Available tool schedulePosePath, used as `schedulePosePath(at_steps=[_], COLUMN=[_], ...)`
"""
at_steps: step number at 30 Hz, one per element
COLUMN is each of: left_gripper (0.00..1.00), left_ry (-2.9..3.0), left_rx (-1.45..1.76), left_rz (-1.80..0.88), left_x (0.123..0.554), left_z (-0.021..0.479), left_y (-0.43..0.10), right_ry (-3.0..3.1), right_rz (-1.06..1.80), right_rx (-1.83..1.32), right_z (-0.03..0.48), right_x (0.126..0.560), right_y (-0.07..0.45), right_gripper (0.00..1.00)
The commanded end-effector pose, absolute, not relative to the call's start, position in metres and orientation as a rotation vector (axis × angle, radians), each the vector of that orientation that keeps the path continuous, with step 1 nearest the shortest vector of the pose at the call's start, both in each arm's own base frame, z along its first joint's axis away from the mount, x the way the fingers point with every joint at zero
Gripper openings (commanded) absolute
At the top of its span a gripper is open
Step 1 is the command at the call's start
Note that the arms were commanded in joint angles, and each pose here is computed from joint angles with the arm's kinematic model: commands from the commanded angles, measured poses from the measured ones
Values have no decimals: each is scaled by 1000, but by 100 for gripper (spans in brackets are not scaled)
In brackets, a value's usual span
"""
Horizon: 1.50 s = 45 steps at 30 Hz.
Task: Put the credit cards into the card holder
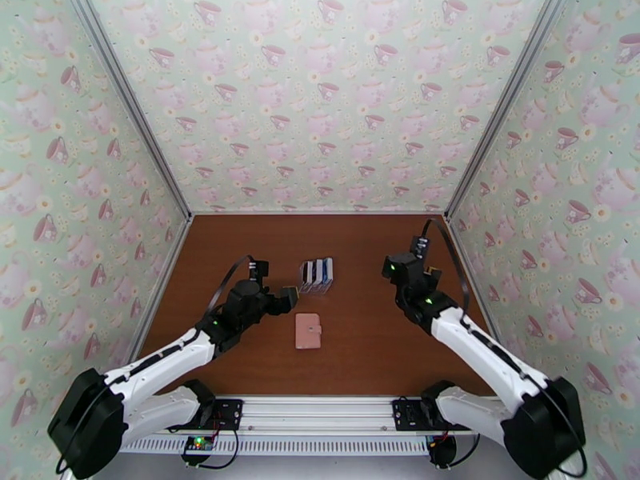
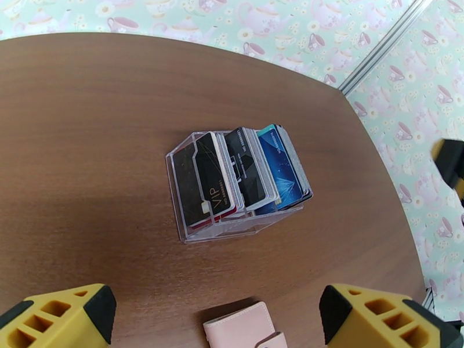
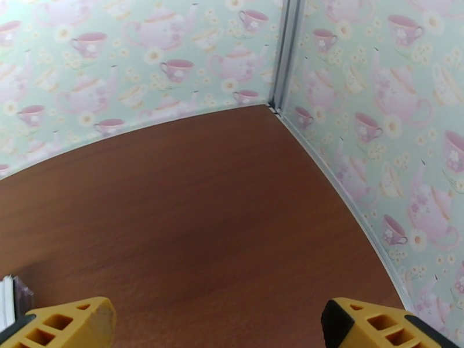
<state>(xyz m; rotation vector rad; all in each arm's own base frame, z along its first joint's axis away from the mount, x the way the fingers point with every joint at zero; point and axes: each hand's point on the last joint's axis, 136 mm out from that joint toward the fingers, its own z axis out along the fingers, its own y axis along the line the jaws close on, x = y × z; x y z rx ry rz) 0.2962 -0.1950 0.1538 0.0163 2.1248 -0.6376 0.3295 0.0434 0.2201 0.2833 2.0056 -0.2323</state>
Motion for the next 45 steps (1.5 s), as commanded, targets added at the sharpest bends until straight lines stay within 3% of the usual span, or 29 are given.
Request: schedulePosePath(at_steps=[1,24,37,45], left_gripper=[98,95,95,90], left_ry=[2141,2230,2358,2375], left_rx=[9,68,67,7], left_rz=[-651,-584,-609,-615], left_x=[284,241,244,225], left_z=[153,141,119,115], left_y=[-194,-178,-200,-187], right_ry=[2101,2209,2292,2334], right_rz=[-207,24,80,142], right_rx=[170,-145,-186,-225], right_z=[200,189,162,148], right_x=[312,237,226,218], right_y=[60,184,224,245], right_gripper=[100,99,95,89])
